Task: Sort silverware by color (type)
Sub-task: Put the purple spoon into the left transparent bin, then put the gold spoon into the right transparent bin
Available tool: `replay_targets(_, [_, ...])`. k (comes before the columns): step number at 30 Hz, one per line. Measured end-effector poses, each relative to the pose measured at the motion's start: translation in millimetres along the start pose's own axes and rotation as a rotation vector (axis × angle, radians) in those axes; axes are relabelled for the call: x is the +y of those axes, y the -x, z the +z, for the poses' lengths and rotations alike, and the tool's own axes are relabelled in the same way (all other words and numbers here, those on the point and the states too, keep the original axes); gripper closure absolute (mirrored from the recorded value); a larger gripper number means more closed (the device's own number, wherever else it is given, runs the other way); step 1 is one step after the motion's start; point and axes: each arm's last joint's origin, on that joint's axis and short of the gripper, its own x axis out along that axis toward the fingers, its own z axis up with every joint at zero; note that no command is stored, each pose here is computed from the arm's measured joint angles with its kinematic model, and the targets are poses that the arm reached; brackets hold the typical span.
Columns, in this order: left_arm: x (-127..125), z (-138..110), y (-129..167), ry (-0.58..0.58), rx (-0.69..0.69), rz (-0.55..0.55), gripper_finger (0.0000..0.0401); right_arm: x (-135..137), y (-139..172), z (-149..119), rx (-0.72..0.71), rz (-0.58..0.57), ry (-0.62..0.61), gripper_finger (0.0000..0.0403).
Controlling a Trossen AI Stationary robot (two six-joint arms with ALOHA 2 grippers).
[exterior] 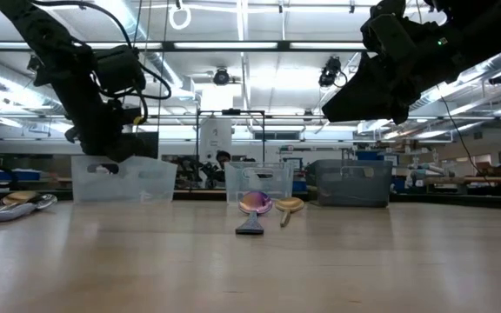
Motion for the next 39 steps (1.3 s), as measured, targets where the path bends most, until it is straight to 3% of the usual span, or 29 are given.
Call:
replay_targets(10, [1, 2, 3, -0.012, 0.015, -0.003, 0.0238, 0, 0, 0, -0.001, -0.001, 0.0, 0.0263])
replay_targets(16, [-1, 16, 15, -0.045, 0.015, 0.021, 0.023, 0, 0, 0, -0.001, -0.002, 0.0, 0.0263])
replay_targets(23, [-14, 26, 40, -0.091, -0.087, 0.089, 0.0229, 0, 0, 0, -0.001, -0.002, 0.001, 0.0263])
replay_targets(30, [-23, 11, 67, -0.042, -0.128, 0.011, 0.0229, 0, 0, 0, 0.0, -0.003, 0.005, 0.0263])
replay_targets(39, [-34, -12, 102, 0.076, -0.16, -0.168, 0.0229, 0, 0, 0, -0.002, -0.006, 0.005, 0.0263])
